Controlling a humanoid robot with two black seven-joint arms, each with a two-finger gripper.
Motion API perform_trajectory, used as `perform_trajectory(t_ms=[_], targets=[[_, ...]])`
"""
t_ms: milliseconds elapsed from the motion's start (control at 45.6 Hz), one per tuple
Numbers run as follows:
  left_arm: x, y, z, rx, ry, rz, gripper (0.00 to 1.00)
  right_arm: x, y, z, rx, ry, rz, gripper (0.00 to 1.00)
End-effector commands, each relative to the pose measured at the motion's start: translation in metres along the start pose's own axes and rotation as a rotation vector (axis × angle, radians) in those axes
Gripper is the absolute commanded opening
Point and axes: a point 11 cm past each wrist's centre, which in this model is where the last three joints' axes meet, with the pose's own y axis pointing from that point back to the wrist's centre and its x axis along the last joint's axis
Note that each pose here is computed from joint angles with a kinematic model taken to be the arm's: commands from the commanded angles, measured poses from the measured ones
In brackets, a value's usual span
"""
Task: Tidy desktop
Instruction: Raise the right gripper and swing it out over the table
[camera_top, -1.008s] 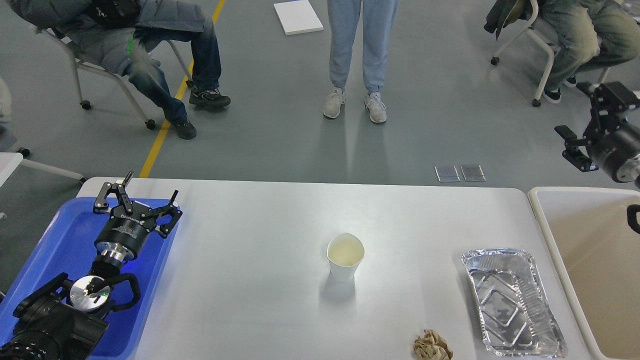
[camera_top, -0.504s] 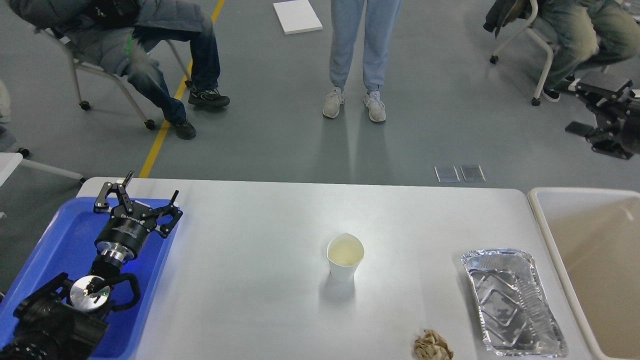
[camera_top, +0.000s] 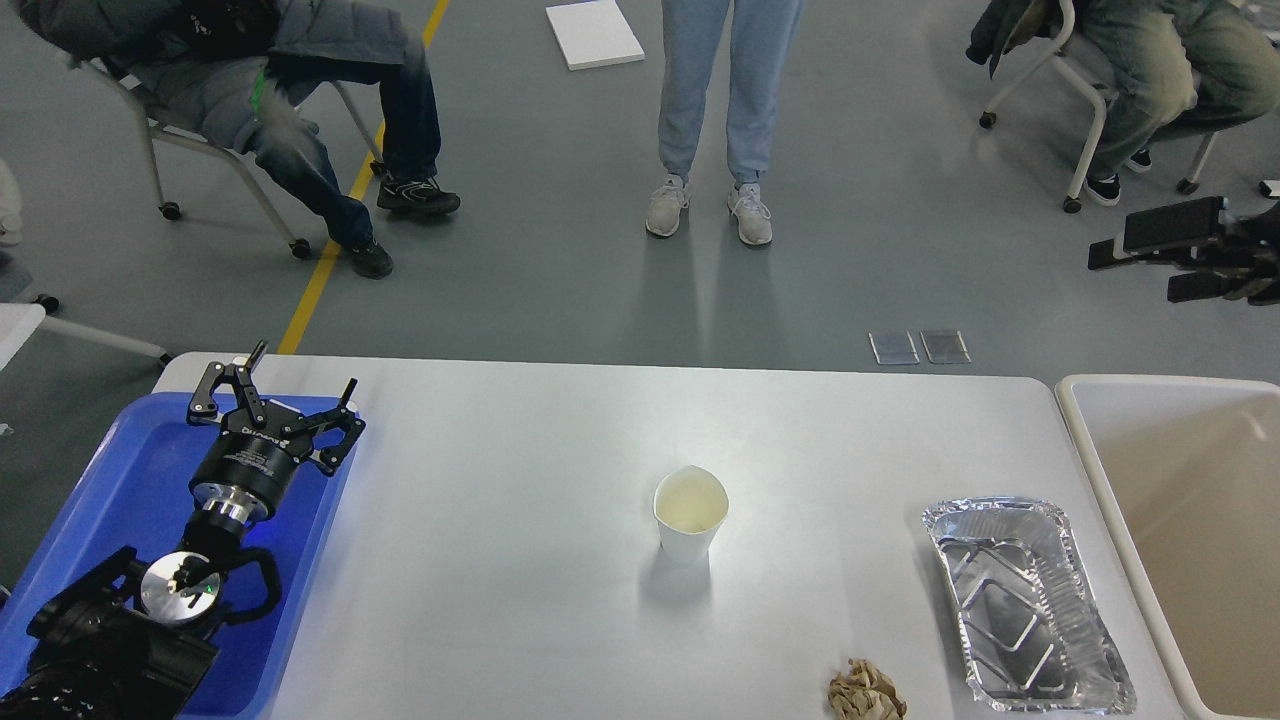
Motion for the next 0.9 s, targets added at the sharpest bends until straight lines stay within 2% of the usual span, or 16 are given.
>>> perform_trajectory(t_ms=[0,241,657,877], targets=[[0.000,0.000,0.000,0.000,0.000,0.000,1.00,-0.004,-0.004,-0.021,-0.088,0.191,-0.167,1.00],[0.000,0.000,0.000,-0.001,0.001,0.000,1.00,-0.012,-0.013,-0.063,-0.075,0.300,-0.300,1.00],[0.000,0.000,0.000,-0.001,0.001,0.000,1.00,-0.013,-0.018,-0.078,-0.100,0.355,-0.361,1.00],[0.000,0.000,0.000,0.000,0.000,0.000,1.00,-0.019,-0.021,-0.066,-0.138,0.308,-0.376,1.00]])
